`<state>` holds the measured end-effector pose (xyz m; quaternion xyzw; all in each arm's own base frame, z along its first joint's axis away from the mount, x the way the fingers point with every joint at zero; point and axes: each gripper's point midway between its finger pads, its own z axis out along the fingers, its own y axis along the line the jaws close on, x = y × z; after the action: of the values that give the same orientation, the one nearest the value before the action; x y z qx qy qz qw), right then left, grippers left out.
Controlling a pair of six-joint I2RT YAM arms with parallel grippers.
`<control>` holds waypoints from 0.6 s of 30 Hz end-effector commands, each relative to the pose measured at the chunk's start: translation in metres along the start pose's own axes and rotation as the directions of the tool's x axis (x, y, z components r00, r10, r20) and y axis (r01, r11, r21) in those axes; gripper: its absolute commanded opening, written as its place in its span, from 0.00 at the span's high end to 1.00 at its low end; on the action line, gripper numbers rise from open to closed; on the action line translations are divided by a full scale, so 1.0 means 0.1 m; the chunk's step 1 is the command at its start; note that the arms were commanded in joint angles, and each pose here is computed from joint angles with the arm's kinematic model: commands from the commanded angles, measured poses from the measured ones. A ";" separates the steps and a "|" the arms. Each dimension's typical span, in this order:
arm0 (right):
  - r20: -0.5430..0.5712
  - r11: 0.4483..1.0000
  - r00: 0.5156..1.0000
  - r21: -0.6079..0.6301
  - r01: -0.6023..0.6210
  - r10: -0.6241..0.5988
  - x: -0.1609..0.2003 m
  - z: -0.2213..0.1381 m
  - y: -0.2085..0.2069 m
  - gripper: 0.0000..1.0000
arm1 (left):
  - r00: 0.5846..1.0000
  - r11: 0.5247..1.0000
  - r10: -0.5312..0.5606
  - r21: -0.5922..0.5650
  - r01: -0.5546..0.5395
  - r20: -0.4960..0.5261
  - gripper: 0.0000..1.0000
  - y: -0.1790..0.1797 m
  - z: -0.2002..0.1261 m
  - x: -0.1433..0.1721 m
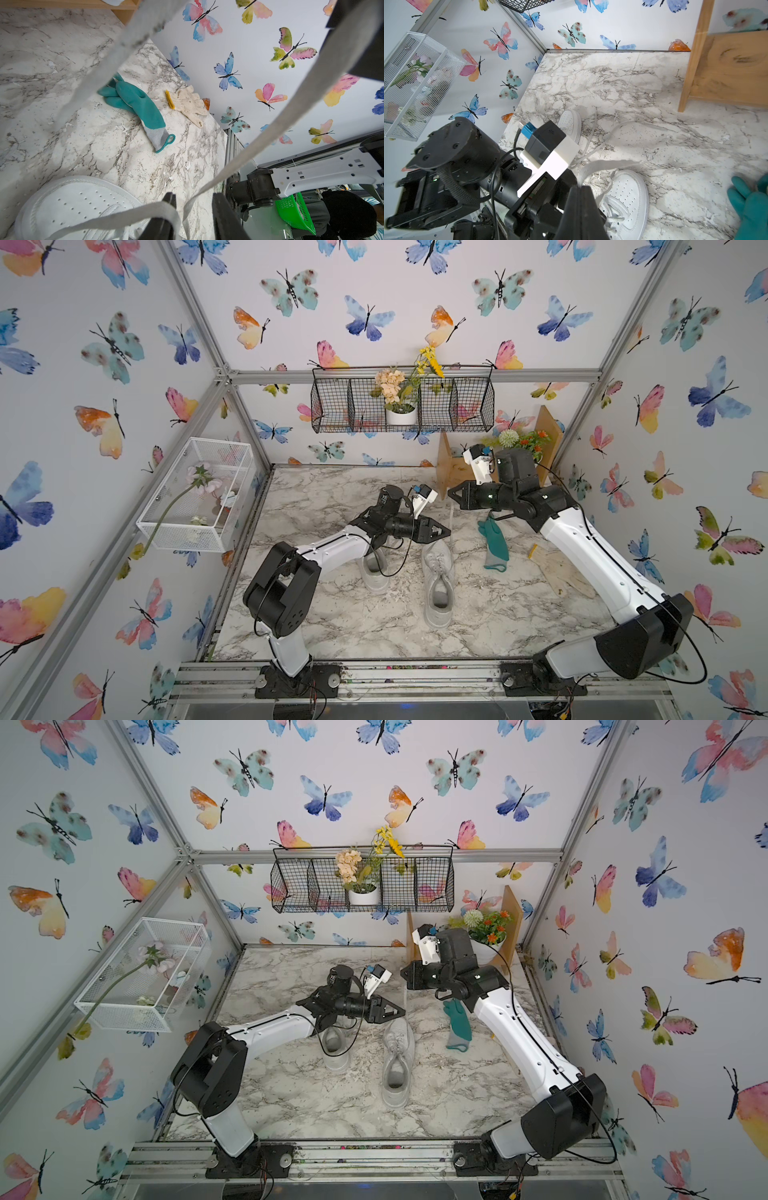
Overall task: Tie the shoes
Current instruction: Cross the shoelace with the shoelace.
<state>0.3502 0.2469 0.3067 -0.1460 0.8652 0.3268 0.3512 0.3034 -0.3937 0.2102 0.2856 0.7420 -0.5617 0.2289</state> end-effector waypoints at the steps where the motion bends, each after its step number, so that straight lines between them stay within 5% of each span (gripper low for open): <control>1: 0.019 0.999 1.000 -0.044 0.003 -0.003 -0.09 -0.01 0.13 0.98 | 1.000 0.999 0.018 0.030 -0.017 -0.009 0.64 -0.04 0.07 -0.04; 18: 0.029 1.000 1.000 -0.027 -0.008 0.009 -0.10 0.00 0.10 0.98 | 0.999 0.999 0.034 0.032 -0.034 -0.023 0.61 -0.04 0.24 -0.11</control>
<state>0.3484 0.2499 0.3076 -0.1408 0.8648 0.3349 0.3465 0.3109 -0.4159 0.2118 0.2975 0.7367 -0.5644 0.2242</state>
